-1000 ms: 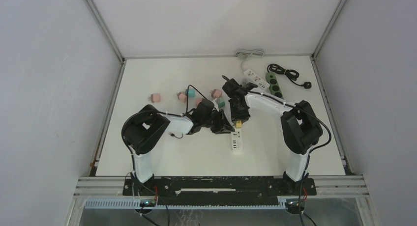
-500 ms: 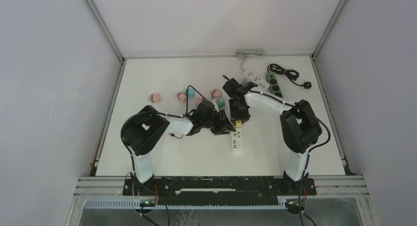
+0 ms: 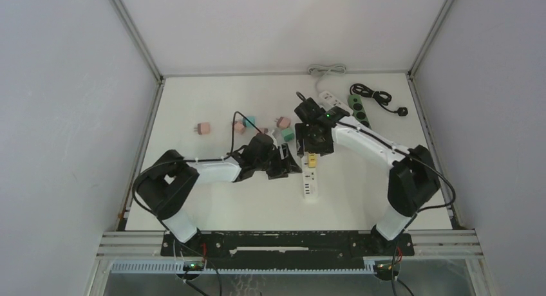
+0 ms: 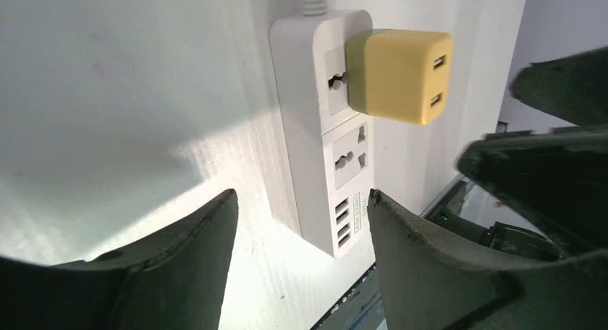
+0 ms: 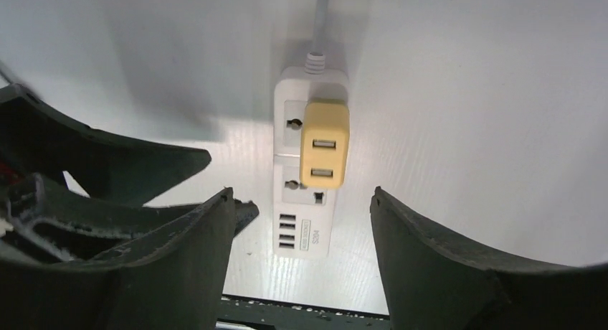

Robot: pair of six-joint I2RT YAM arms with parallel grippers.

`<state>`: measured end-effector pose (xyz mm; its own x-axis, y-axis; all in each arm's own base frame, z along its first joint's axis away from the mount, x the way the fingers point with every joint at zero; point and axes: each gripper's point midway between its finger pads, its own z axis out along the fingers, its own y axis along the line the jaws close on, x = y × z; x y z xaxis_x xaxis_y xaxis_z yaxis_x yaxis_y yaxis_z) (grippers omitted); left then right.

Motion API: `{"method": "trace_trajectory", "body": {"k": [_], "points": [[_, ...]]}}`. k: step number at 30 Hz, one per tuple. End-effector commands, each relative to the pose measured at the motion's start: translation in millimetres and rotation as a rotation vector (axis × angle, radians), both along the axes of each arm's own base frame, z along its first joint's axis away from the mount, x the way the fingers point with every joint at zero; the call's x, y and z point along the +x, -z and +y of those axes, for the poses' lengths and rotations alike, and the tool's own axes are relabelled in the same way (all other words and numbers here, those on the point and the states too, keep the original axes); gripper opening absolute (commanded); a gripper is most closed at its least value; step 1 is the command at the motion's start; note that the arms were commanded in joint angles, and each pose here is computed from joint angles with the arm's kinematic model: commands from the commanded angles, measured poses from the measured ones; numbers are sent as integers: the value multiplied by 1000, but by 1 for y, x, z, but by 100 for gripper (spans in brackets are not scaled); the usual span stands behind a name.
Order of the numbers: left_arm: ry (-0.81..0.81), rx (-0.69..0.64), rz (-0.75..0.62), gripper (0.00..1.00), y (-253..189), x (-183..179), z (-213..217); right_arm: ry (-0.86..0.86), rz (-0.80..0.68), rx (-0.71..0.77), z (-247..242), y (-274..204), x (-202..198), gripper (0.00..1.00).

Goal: Insert the plug
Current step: Insert the plug into the socket, then pick up the plug from the center of the board.

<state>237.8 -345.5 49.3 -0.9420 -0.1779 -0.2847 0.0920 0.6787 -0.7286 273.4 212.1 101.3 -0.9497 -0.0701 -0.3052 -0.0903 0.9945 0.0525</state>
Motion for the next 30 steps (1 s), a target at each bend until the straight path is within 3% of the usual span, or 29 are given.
{"method": "trace_trajectory", "body": {"k": [1, 6, 12, 22, 30], "points": [[-31, 101, -109, 72, -19, 5, 24, 2, -149, 46, -4, -39, 0, 79], [-80, 230, -189, 77, -37, 14, 51, 21, -290, 91, -15, -66, -10, 90], [-202, 392, -284, 88, -62, 37, 94, 45, -443, 141, -40, -88, -21, 98], [-402, 490, -233, 94, -73, 85, 156, 67, -644, 198, -83, -101, -34, 100], [-529, 491, -141, 94, -64, 132, 179, 110, -739, 219, -105, -96, -40, 100]]}}
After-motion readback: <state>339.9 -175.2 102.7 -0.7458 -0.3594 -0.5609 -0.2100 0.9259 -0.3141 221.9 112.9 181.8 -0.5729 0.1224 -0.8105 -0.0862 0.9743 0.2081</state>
